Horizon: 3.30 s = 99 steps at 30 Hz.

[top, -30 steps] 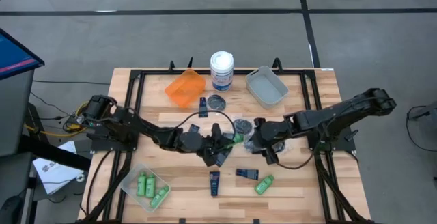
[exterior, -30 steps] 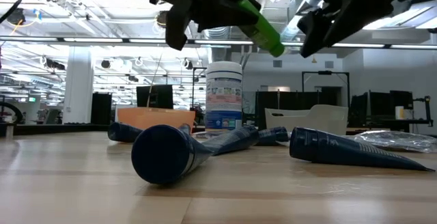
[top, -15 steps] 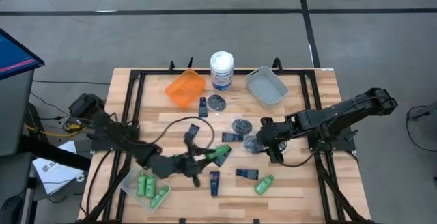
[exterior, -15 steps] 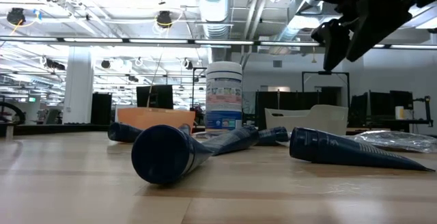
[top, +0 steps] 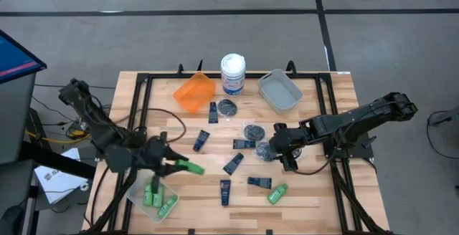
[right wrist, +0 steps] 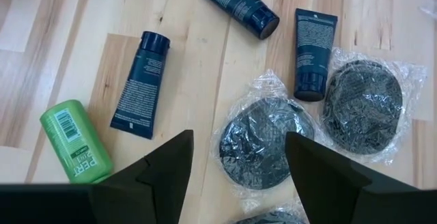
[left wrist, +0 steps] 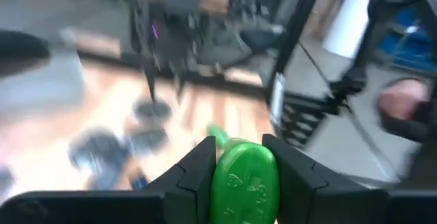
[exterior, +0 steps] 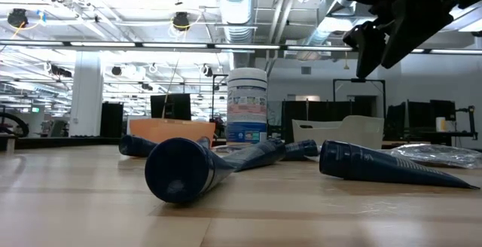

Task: Pick & Place Travel size toiletries
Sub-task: Put the shampoo into the white bin

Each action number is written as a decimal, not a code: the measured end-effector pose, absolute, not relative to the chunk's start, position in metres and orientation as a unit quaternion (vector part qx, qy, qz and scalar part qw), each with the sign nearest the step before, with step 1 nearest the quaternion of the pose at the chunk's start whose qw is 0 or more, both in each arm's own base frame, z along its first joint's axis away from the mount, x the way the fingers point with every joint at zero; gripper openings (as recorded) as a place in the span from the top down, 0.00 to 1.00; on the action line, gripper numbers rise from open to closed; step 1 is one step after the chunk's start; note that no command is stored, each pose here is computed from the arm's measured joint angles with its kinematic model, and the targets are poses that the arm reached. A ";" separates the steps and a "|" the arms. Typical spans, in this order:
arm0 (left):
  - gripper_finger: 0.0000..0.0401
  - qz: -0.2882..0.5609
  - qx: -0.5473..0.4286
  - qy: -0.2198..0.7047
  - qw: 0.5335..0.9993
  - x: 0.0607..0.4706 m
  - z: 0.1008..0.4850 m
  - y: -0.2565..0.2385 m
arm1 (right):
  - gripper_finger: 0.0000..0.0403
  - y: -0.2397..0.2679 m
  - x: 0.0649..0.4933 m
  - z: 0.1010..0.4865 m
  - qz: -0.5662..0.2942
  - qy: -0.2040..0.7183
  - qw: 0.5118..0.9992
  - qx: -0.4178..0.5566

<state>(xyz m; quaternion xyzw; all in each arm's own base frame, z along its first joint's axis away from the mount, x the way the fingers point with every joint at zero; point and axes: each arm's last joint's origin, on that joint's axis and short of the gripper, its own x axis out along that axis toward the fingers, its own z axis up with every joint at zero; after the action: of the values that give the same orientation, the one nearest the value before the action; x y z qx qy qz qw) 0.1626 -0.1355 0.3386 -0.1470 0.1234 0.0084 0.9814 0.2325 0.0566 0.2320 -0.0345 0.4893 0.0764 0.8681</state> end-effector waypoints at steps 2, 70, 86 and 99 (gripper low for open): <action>0.75 0.003 -0.191 0.165 0.968 0.153 0.334 -0.128 | 0.45 0.057 0.233 0.232 0.076 0.489 0.868 -0.035; 0.43 0.019 -0.464 0.560 0.686 0.137 0.225 -0.145 | 0.42 0.057 0.233 0.232 0.080 0.485 0.870 -0.039; 0.40 0.017 -0.160 0.146 0.976 0.181 0.268 -0.134 | 0.42 0.109 0.211 0.228 0.149 0.499 0.852 -0.054; 0.27 0.077 -0.100 0.128 0.984 0.190 0.269 -0.119 | 0.42 0.131 0.187 0.187 0.157 0.483 0.860 -0.051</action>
<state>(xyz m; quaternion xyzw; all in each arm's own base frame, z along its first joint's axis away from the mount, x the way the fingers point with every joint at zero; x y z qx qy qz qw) 0.1898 -0.1190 0.2688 -0.1001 0.1278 0.0772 0.9837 0.1865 0.1313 0.1868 -0.0513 0.4830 0.1568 0.8599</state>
